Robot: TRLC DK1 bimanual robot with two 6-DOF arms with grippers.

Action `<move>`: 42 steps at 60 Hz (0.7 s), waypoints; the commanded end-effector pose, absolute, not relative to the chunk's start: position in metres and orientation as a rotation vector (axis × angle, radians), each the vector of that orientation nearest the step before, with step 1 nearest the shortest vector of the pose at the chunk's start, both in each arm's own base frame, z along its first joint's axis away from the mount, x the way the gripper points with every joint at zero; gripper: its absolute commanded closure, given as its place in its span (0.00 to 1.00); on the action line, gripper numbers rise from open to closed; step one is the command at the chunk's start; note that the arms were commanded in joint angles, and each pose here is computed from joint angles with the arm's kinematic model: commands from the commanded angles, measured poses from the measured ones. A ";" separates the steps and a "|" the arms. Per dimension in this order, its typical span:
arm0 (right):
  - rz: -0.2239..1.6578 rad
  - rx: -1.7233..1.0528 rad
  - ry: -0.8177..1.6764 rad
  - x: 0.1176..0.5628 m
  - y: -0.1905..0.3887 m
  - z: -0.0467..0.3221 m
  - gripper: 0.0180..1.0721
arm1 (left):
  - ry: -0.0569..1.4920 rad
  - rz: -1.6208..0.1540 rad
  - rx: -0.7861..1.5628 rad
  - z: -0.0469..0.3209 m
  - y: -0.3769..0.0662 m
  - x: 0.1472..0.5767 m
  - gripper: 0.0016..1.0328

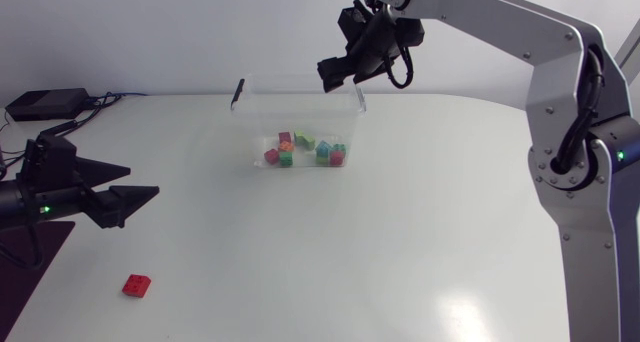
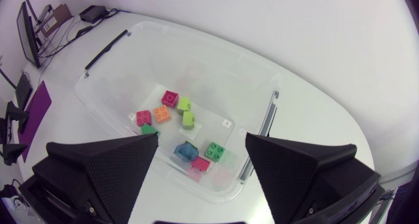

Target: Place the duplo bricks in the container

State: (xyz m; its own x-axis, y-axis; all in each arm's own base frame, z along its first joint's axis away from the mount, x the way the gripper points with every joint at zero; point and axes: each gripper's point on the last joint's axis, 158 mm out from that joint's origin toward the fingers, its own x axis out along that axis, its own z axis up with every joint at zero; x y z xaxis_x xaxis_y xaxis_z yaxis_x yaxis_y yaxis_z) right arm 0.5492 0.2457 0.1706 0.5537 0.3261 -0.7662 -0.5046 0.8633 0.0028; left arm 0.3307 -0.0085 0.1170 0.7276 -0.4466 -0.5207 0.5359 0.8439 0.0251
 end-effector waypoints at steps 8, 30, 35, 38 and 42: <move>0.515 -0.217 0.860 0.513 0.254 0.197 0.04 | 0.603 -0.591 0.169 0.080 -0.012 0.312 0.05; 0.517 -0.263 0.949 0.457 0.250 0.171 0.04 | 0.802 -0.598 0.087 0.046 -0.005 0.270 0.05; 0.517 -0.265 0.961 0.450 0.247 0.158 0.04 | 0.832 -0.595 0.065 0.042 -0.004 0.262 0.05; 0.516 -0.269 0.978 0.443 0.243 0.148 0.04 | 0.871 -0.571 0.071 0.036 0.002 0.259 0.05; 0.516 -0.270 0.987 0.437 0.240 0.142 0.04 | 0.931 -0.543 0.094 0.026 0.008 0.255 0.05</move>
